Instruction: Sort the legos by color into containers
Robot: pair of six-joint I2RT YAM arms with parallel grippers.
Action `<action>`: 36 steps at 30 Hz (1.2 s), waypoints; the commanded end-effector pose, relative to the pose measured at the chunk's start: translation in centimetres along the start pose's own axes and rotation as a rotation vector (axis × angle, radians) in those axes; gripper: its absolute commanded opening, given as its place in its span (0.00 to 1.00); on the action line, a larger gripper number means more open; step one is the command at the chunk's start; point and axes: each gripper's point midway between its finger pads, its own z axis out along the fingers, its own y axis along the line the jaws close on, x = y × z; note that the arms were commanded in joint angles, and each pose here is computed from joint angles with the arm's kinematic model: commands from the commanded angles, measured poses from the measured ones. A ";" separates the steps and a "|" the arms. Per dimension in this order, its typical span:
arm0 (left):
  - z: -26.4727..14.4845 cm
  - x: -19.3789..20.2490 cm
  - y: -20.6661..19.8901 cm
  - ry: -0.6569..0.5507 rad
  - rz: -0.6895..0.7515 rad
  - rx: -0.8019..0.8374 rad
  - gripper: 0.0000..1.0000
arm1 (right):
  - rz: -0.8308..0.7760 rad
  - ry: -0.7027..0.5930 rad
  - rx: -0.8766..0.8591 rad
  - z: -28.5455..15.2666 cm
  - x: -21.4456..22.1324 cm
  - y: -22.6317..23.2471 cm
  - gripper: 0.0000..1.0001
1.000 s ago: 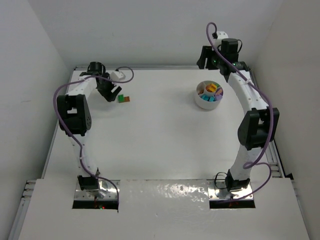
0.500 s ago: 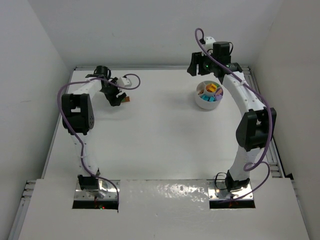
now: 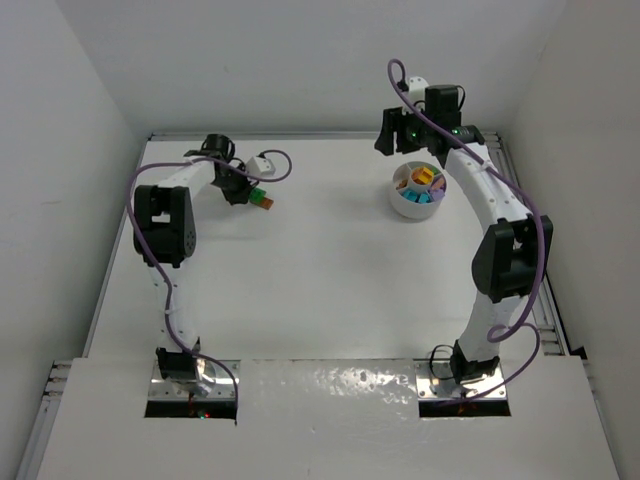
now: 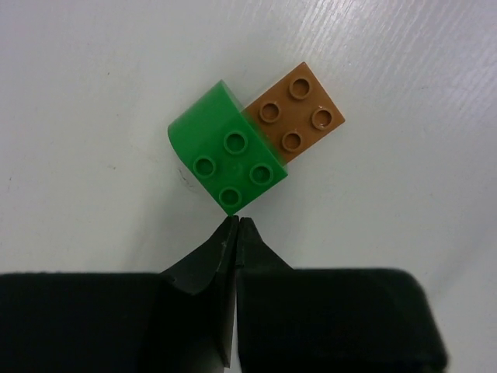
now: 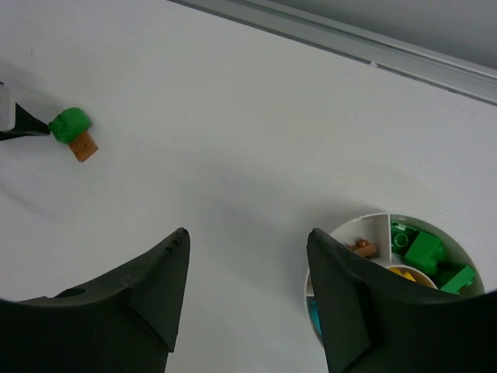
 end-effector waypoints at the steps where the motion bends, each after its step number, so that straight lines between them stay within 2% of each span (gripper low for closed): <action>1: -2.2 -3.2 0.5 -0.095 0.024 -0.004 0.00 | -0.059 -0.058 -0.043 -1.4 -2.7 1.9 0.61; 6: -5.6 -8.8 -0.3 -0.236 0.113 -0.024 0.00 | -0.131 0.000 -0.119 0.1 -2.2 5.8 0.61; 8: -5.5 -9.2 -1.1 -0.216 0.176 -0.013 0.06 | -0.132 -0.006 -0.138 0.2 -2.5 6.4 0.62; 9: -5.2 -8.9 -1.1 -0.197 0.246 -0.012 0.23 | -0.127 -0.005 -0.146 0.4 -2.3 6.5 0.62; 10: -5.0 -8.2 -1.0 -0.160 0.281 -0.019 0.35 | -0.127 -0.006 -0.158 0.4 -2.2 6.7 0.62; 11: -4.3 -7.0 -0.6 -0.115 0.343 -0.030 0.60 | -0.132 -0.002 -0.167 0.4 -2.0 6.8 0.63; 13: -3.6 -6.4 -0.4 -0.092 0.369 -0.029 0.78 | -0.138 0.002 -0.175 0.2 -1.9 7.0 0.63; 14: -2.6 -7.7 1.0 -0.122 0.224 -0.049 1.00 | -0.127 0.005 -0.174 0.1 -1.9 7.0 0.63; 15: -2.5 -8.0 1.1 -0.122 0.232 -0.058 1.00 | -0.127 0.005 -0.174 0.1 -1.9 7.0 0.63; 16: -2.2 -9.0 2.2 -0.135 0.156 -0.085 1.00 | -0.115 0.009 -0.172 0.0 -1.8 7.0 0.63; 17: -2.0 -9.3 2.1 -0.140 -0.008 -0.094 0.99 | -0.112 0.012 -0.173 0.0 -1.7 7.1 0.63; 18: -2.0 -9.5 2.7 -0.137 -0.076 -0.132 0.95 | -0.110 0.013 -0.176 -0.2 -1.7 7.4 0.63; 19: -2.2 -9.5 2.5 -0.142 -0.258 -0.159 0.90 | -0.106 0.025 -0.174 -0.1 -1.1 7.3 0.62; 21: -2.5 -8.4 2.9 -0.109 -0.391 -0.233 0.77 | -0.109 0.020 -0.178 -0.5 -1.0 7.7 0.62; 22: -2.3 -7.5 2.1 -0.087 -0.457 -0.229 0.64 | -0.109 0.012 -0.178 -0.5 -1.0 7.8 0.62; 24: -1.9 -6.5 1.3 -0.056 -0.500 -0.224 0.62 | -0.104 0.017 -0.179 -0.3 -0.4 7.8 0.62; 26: -1.2 -5.6 0.5 -0.032 -0.530 -0.202 0.68 | -0.099 0.015 -0.181 -0.1 -0.6 7.8 0.62; 30: -0.9 -5.2 0.0 -0.016 -0.527 -0.196 0.71 | -0.114 0.031 -0.182 0.1 -0.8 7.8 0.62; 36: -0.5 -4.7 1.1 -0.008 -0.538 -0.267 0.58 | -0.114 0.032 -0.179 0.0 -0.6 7.7 0.62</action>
